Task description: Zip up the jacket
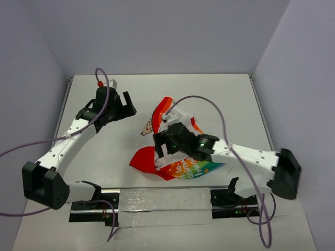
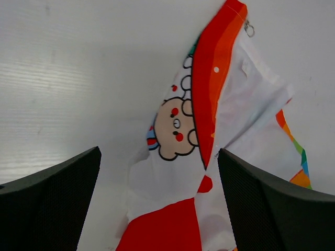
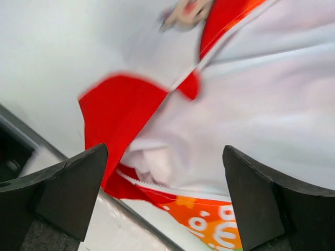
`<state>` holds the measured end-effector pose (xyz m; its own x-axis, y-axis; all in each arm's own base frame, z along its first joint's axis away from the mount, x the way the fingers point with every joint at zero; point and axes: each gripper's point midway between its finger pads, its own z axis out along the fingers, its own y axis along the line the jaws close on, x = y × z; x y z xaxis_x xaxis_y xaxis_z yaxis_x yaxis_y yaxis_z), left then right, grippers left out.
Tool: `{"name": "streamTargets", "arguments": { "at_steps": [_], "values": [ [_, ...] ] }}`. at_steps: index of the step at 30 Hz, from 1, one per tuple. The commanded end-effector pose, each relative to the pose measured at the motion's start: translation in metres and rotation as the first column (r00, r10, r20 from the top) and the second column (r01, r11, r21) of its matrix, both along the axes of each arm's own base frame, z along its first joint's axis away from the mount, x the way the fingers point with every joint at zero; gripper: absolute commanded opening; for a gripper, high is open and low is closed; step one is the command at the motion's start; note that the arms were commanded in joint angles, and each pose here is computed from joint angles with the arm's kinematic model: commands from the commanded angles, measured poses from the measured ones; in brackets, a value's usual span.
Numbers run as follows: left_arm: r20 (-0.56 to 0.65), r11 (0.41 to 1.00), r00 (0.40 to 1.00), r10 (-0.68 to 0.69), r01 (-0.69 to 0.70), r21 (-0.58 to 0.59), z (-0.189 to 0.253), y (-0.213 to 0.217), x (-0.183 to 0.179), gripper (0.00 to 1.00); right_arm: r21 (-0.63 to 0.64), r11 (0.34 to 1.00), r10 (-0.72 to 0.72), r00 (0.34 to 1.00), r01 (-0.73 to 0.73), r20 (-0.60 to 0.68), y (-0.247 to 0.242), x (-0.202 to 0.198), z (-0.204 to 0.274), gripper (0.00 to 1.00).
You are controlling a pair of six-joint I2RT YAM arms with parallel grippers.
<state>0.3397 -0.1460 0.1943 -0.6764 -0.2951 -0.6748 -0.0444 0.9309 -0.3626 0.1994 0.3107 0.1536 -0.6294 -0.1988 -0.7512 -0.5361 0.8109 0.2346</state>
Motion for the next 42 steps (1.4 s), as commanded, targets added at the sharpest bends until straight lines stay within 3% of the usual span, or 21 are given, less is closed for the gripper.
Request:
{"name": "streamTargets", "arguments": {
  "at_steps": [1,3,6,8,11,15,18,21,24,27,32,36,42],
  "values": [
    [0.044,0.990,0.991,-0.126,0.128,-0.060,0.016,-0.050,0.016,0.99,0.085,0.942,-0.330,0.943,0.326,0.048,-0.083,0.040,0.028,0.95],
    [-0.008,0.981,0.983,-0.182,0.181,-0.072,0.002,-0.077,0.020,0.98,0.124,0.828,-0.548,0.836,0.546,-0.020,-0.148,0.060,0.015,0.83],
    [-0.073,0.977,0.974,-0.214,0.211,-0.041,-0.019,-0.101,0.027,0.97,0.163,0.738,-0.648,0.755,0.655,-0.101,-0.189,0.056,-0.003,0.63],
    [-0.112,0.972,0.965,-0.237,0.235,-0.026,-0.036,-0.119,0.030,0.97,0.174,0.673,-0.702,0.695,0.719,-0.157,-0.212,0.053,-0.017,0.60],
    [-0.155,0.968,0.956,-0.248,0.250,-0.006,-0.058,-0.135,0.033,0.95,0.132,0.615,-0.748,0.628,0.777,-0.215,-0.230,0.049,-0.043,0.67],
    [-0.199,0.962,0.946,-0.254,0.269,0.049,-0.080,-0.147,0.027,0.92,0.106,0.619,-0.738,0.623,0.778,-0.258,-0.229,0.049,-0.060,0.81],
    [-0.231,0.957,0.942,-0.244,0.272,0.098,-0.097,-0.148,0.019,0.87,0.101,0.621,-0.736,0.623,0.777,-0.265,-0.228,0.051,-0.065,0.84],
    [-0.254,0.954,0.937,-0.238,0.274,0.118,-0.111,-0.146,0.009,0.72,0.109,0.622,-0.733,0.626,0.775,-0.266,-0.226,0.055,-0.065,0.85],
    [-0.261,0.954,0.937,-0.232,0.271,0.128,-0.117,-0.145,0.007,0.49,0.104,0.618,-0.736,0.620,0.779,-0.270,-0.225,0.057,-0.067,0.86],
    [-0.269,0.951,0.937,-0.223,0.270,0.150,-0.120,-0.144,0.005,0.35,0.091,0.618,-0.738,0.615,0.781,-0.278,-0.225,0.057,-0.071,0.88],
    [-0.268,0.947,0.936,-0.227,0.277,0.164,-0.119,-0.141,0.002,0.35,0.092,0.614,-0.740,0.612,0.784,-0.278,-0.226,0.056,-0.072,0.88],
    [-0.279,0.940,0.927,-0.250,0.302,0.161,-0.119,-0.138,-0.006,0.56,0.089,0.614,-0.742,0.612,0.784,-0.273,-0.227,0.056,-0.073,0.88],
    [-0.299,0.931,0.919,-0.257,0.318,0.179,-0.129,-0.132,-0.023,0.46,0.088,0.616,-0.740,0.613,0.783,-0.276,-0.226,0.056,-0.074,0.89]
  ]
}}
